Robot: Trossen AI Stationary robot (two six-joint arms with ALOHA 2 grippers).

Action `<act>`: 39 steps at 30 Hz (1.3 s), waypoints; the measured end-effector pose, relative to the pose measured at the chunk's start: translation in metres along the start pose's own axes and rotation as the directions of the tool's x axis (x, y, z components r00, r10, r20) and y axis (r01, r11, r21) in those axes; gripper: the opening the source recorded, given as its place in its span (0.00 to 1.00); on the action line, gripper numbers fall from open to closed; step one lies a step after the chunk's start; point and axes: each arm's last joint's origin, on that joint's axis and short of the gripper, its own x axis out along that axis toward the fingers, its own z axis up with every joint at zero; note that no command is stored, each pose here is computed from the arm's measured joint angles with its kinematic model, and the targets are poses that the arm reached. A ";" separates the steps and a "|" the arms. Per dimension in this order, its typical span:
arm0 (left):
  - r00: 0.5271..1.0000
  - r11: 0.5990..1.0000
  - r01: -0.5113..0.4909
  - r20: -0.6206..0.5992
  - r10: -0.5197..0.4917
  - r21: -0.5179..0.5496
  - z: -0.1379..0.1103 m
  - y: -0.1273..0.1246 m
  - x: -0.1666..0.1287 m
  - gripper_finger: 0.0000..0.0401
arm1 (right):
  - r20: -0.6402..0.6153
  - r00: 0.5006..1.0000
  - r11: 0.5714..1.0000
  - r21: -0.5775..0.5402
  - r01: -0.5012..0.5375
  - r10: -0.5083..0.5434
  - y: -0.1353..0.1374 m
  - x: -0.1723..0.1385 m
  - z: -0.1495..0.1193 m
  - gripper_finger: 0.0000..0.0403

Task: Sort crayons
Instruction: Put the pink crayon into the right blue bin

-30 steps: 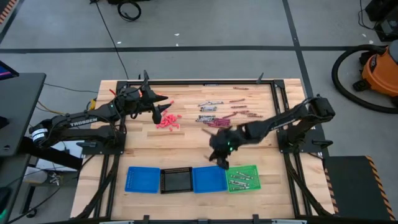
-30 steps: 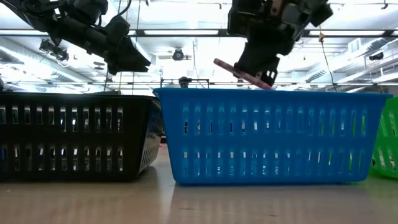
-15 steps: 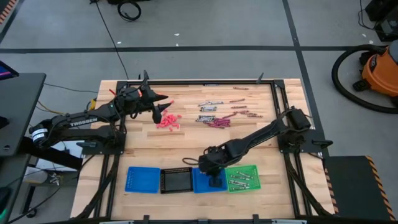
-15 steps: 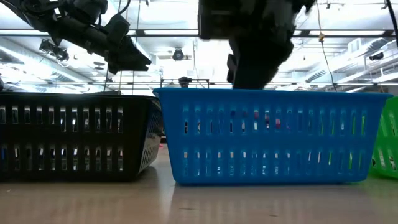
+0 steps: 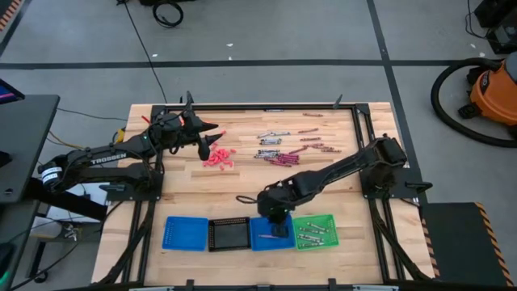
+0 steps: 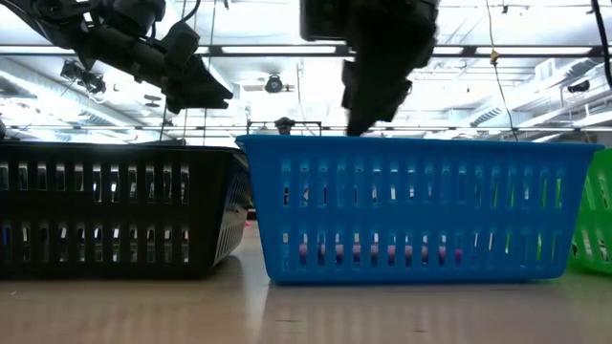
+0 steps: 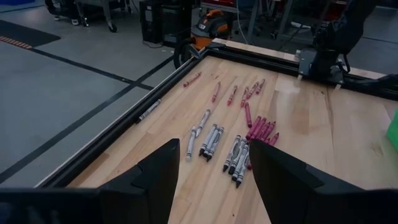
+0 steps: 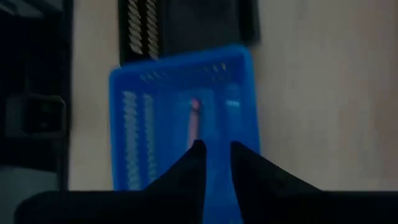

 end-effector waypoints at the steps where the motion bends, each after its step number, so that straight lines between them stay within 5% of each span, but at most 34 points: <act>1: 1.000 1.000 0.000 0.000 0.000 0.000 0.000 0.000 0.000 0.51 | -0.008 0.999 0.999 0.006 0.041 -0.041 -0.003 -0.006 -0.002 0.20; 8: 1.000 1.000 0.000 0.000 0.000 0.000 0.000 0.000 0.000 0.51 | -0.014 0.946 0.945 0.035 0.326 -0.325 -0.035 -0.043 -0.005 0.19; 15: 1.000 1.000 0.000 0.000 0.000 0.000 0.000 0.000 0.000 0.51 | -0.131 0.898 0.906 -0.009 0.423 -0.421 -0.075 -0.045 -0.018 0.19; 32: 1.000 1.000 0.000 0.000 0.000 0.008 0.000 0.000 0.000 0.51 | -0.641 0.647 0.809 0.068 0.584 -0.413 -0.193 -0.051 -0.103 0.19; 39: 1.000 1.000 0.000 0.000 0.000 0.008 0.000 0.000 0.000 0.51 | -0.685 0.629 0.800 0.112 0.590 -0.367 -0.226 -0.066 -0.114 0.19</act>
